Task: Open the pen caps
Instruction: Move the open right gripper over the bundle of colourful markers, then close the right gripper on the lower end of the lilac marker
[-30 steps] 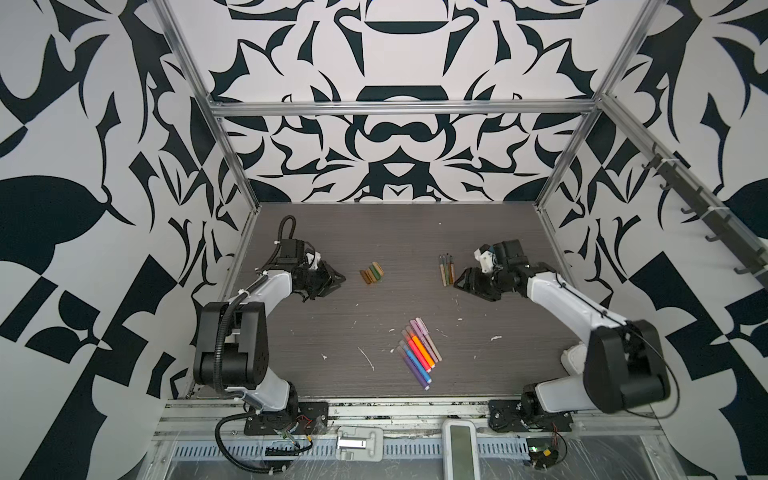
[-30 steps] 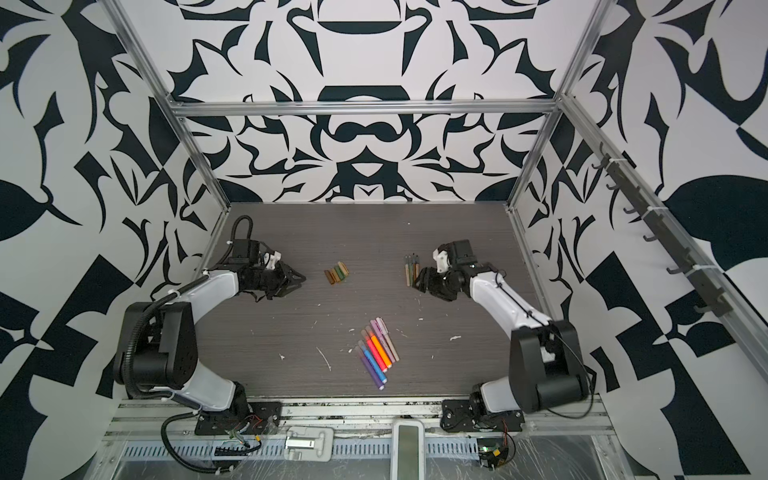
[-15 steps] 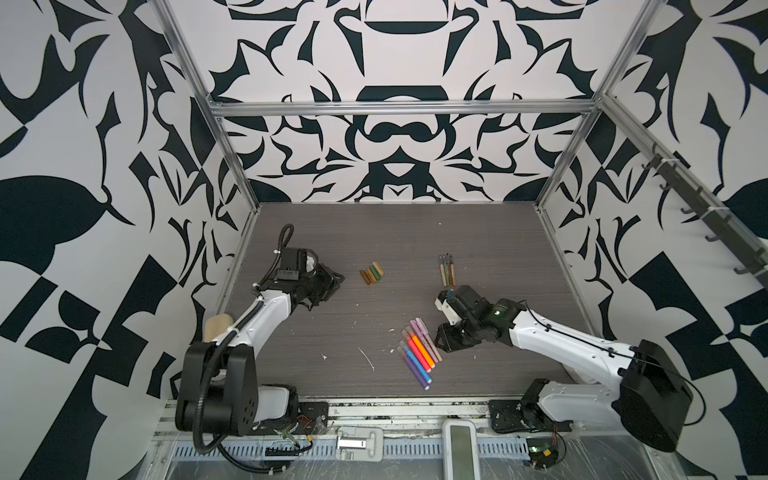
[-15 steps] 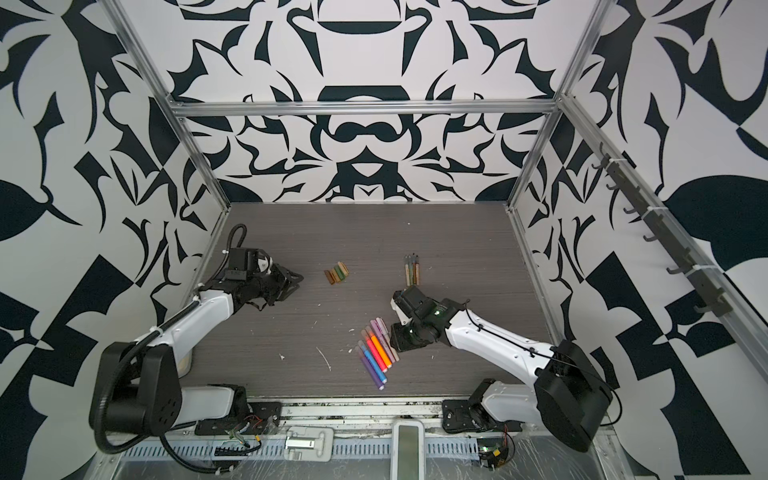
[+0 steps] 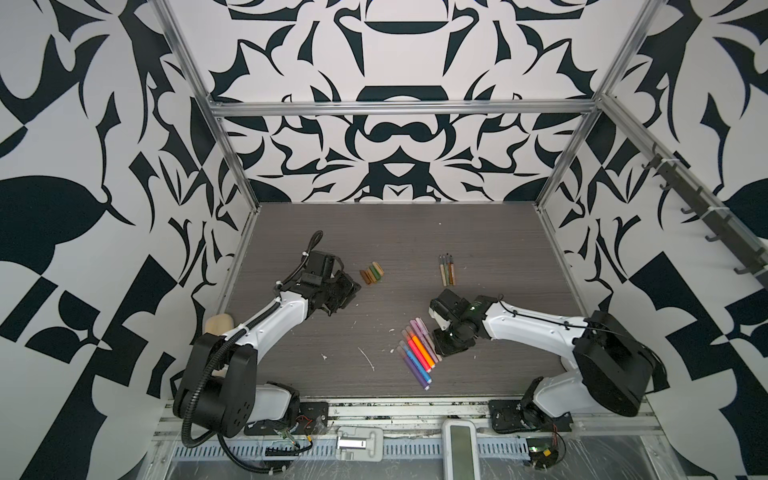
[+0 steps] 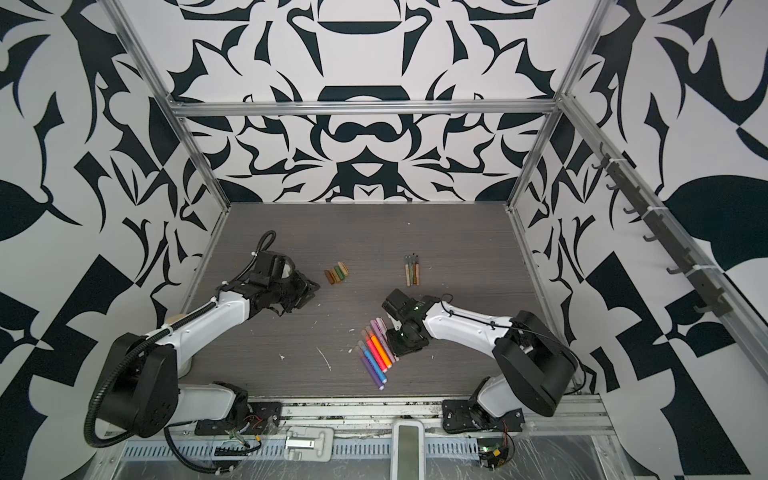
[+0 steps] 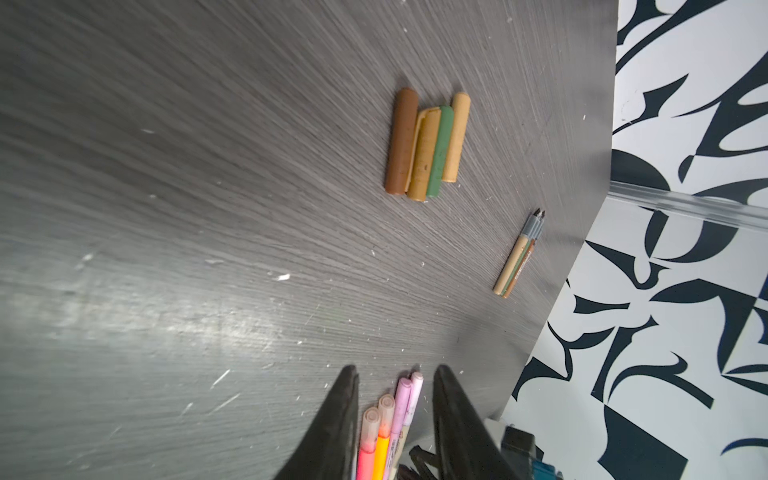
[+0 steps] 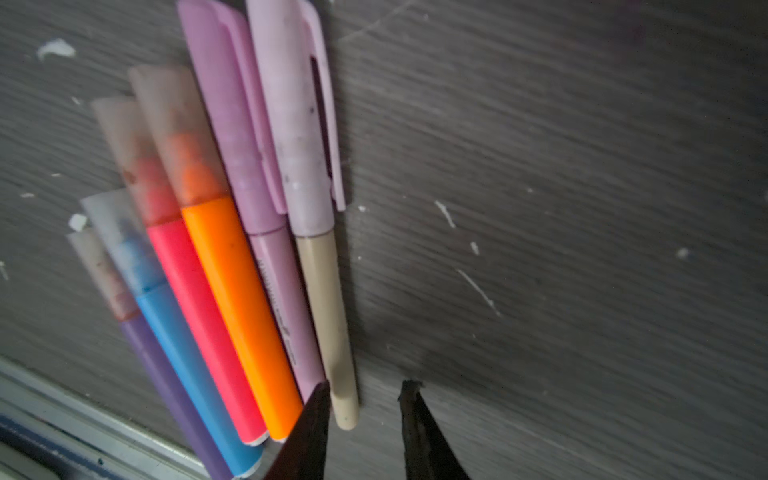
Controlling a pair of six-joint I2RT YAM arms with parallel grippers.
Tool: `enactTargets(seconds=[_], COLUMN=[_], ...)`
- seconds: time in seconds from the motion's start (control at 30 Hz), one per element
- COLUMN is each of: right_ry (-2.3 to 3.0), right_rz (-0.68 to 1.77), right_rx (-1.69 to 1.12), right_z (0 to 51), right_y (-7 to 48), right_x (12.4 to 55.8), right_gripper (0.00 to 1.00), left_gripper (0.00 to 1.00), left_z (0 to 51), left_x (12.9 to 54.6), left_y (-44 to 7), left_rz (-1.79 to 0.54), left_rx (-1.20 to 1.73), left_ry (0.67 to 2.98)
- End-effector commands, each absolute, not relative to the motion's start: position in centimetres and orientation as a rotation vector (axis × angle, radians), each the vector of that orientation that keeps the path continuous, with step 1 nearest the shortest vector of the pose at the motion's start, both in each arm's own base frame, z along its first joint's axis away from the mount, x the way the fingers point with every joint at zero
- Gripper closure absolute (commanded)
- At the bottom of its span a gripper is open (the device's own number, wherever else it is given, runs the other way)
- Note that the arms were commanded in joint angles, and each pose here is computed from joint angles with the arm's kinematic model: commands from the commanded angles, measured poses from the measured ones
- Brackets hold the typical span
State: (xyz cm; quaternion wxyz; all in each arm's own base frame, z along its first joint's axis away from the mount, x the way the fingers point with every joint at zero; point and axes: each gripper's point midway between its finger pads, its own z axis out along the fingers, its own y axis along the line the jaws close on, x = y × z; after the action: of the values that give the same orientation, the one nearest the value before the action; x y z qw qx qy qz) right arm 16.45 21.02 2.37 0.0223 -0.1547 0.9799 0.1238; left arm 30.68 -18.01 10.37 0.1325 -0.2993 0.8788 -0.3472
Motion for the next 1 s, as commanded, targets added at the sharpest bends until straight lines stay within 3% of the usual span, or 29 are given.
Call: enactTargets(seconds=[0.0,0.5,0.6,0.77,0.97], right_ry=[3.023,3.041,3.053,3.044,2.950], right_rz=[0.319,0.123,0.122,0.082,0.237], right_rx=[-0.521,-0.535,-0.553,-0.564,-0.689], right_z=[2.6,2.1,1.3,1.0,4.4], right_y=[20.9,19.7,19.7,18.8,19.9], right_x=[17.1,18.2,18.1,18.0,18.4], right_gripper=[0.68,0.71,0.84,0.89,0.92], left_gripper=[0.66,0.66,0.66,0.65,0.62], left_z=[11.1,11.5,11.4,12.0,12.1], left_x=[31.2,30.2,29.7,29.3,28.5], left_y=[-19.0,-21.5,-22.4,-24.5,-29.1], left_rz=[-1.003,-1.025,-1.073,-1.130,-1.158], left_rx=[-0.865,-0.808,-0.827,-0.807,-0.686], left_ry=[2.527,2.552,2.550,2.557,2.639])
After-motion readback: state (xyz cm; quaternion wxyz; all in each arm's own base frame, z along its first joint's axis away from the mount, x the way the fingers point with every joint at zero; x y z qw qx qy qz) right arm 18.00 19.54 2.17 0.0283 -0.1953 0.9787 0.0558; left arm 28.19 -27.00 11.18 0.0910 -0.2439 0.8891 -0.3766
